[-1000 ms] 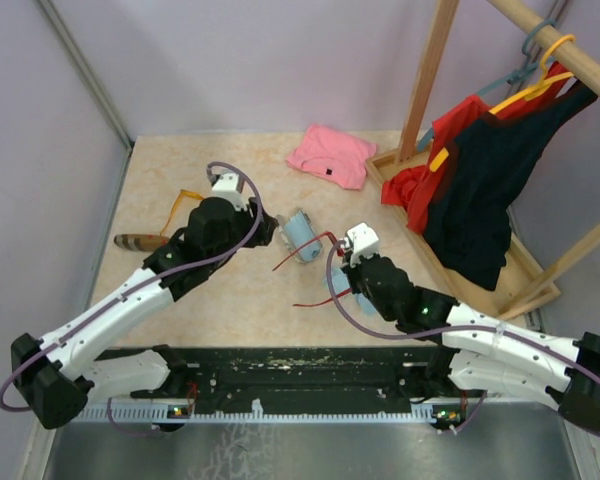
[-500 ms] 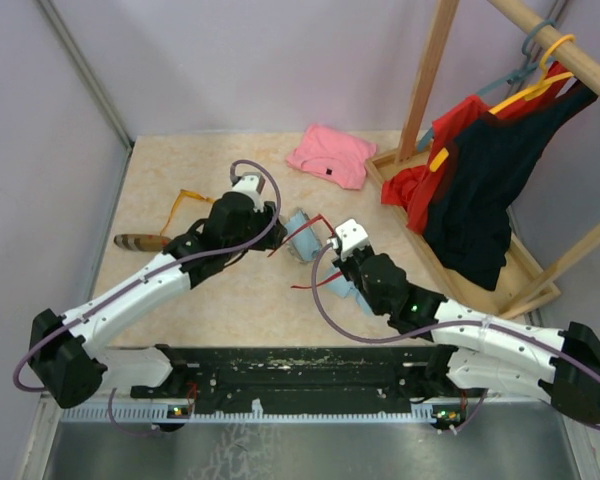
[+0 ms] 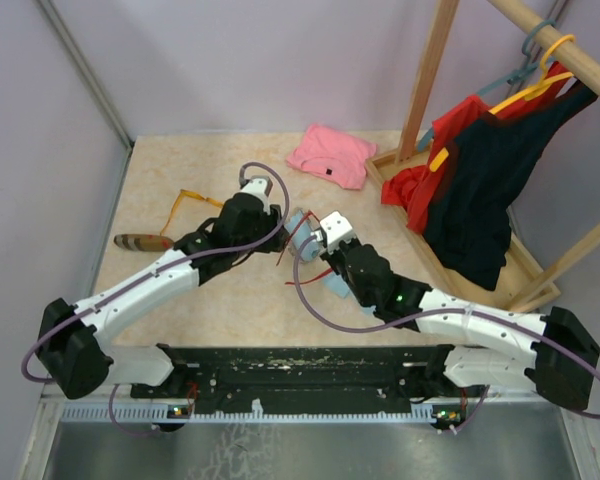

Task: Organize the sunglasses
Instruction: Fold the sunglasses.

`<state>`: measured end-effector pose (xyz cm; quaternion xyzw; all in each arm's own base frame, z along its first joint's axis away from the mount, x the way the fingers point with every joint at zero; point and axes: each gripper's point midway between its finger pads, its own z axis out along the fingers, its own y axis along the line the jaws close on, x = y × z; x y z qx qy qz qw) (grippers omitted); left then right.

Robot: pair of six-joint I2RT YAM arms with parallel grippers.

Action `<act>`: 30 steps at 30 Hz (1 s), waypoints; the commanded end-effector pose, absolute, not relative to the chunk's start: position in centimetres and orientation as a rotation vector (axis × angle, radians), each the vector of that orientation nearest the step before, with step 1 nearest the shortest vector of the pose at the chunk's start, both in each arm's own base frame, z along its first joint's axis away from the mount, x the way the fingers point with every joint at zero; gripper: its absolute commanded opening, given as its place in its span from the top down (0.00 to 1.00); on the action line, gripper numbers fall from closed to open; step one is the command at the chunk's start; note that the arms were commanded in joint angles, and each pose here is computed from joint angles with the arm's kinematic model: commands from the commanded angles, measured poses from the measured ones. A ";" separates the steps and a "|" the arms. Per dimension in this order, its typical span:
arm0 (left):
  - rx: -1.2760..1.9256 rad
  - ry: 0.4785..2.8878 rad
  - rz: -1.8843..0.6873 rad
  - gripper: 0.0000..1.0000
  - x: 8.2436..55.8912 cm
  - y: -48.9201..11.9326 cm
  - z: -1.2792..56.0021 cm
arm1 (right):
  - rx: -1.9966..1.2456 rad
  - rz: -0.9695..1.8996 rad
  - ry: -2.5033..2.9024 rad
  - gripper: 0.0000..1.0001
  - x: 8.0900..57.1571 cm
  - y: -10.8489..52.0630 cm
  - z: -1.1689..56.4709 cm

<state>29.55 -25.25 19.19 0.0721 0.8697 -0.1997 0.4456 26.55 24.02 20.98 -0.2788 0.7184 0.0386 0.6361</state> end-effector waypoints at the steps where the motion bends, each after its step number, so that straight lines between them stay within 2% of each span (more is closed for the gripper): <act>1: 0.177 2.149 -0.496 0.49 29.8 -26.1 19.7 | -0.558 0.169 1.569 1.00 27.1 25.8 25.3; 30: 0.040 2.082 -0.516 0.51 31.7 -27.4 19.7 | -0.455 0.470 1.714 1.00 26.7 31.4 24.1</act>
